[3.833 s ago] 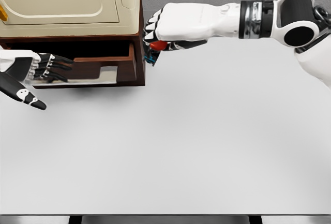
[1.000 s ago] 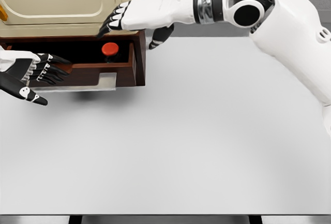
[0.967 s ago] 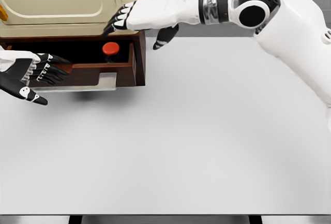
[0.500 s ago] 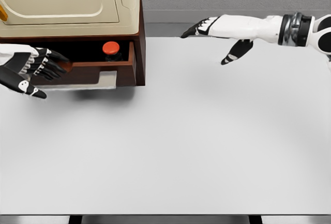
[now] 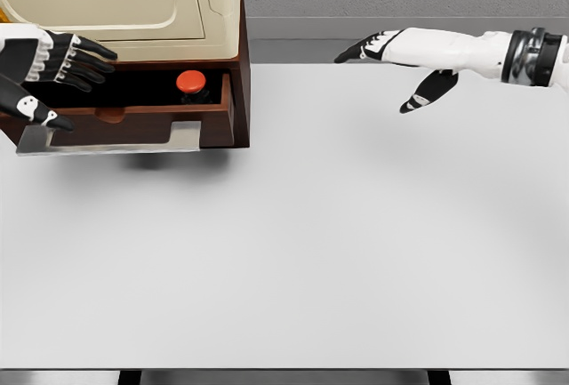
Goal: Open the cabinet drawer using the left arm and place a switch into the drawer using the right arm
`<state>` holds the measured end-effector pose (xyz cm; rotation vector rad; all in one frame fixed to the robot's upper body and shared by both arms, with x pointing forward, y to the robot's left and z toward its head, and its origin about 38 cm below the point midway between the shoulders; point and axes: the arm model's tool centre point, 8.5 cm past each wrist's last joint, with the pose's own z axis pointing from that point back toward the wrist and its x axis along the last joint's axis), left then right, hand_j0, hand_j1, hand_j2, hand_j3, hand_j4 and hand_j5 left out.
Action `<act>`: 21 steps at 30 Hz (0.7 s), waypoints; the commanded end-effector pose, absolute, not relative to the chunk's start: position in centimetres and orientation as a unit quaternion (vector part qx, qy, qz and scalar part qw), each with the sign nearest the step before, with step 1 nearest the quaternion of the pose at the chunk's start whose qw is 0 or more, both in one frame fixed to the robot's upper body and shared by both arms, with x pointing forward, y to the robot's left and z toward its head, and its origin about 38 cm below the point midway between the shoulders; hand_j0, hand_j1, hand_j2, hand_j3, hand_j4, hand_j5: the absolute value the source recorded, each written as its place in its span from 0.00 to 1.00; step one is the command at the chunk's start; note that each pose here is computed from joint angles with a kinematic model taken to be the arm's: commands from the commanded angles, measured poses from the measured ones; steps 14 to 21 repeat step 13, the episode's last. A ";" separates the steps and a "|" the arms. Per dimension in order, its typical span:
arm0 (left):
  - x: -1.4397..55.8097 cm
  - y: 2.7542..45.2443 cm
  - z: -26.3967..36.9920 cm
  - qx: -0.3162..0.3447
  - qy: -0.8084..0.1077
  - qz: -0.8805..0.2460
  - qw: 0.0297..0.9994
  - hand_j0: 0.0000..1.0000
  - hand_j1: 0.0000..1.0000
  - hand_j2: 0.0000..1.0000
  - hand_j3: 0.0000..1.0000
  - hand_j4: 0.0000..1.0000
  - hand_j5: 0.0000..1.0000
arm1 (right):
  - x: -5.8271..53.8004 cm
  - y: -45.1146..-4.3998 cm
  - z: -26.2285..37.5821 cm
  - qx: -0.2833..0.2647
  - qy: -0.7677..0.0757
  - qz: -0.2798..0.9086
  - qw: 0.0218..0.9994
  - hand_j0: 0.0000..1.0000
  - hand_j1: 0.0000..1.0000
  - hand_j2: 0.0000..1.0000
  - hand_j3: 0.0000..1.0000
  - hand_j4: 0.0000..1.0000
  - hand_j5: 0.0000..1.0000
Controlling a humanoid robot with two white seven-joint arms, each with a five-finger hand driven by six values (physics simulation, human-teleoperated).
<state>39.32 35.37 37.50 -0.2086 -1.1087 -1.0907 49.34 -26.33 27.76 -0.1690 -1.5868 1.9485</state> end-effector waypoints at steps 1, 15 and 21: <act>39.4 34.6 38.2 -0.118 -0.513 -0.487 0.697 1.00 1.00 1.00 1.00 1.00 1.00 | 49.3 -26.5 27.8 -0.064 -0.601 0.734 0.310 1.00 1.00 1.00 1.00 1.00 1.00; 40.0 30.4 37.7 -0.216 -0.517 -0.483 0.674 1.00 1.00 1.00 1.00 1.00 1.00 | 49.1 -27.4 27.1 -0.065 -0.595 0.734 0.320 1.00 1.00 1.00 1.00 1.00 1.00; 40.0 30.4 37.7 -0.216 -0.517 -0.483 0.674 1.00 1.00 1.00 1.00 1.00 1.00 | 49.1 -27.4 27.1 -0.065 -0.595 0.734 0.320 1.00 1.00 1.00 1.00 1.00 1.00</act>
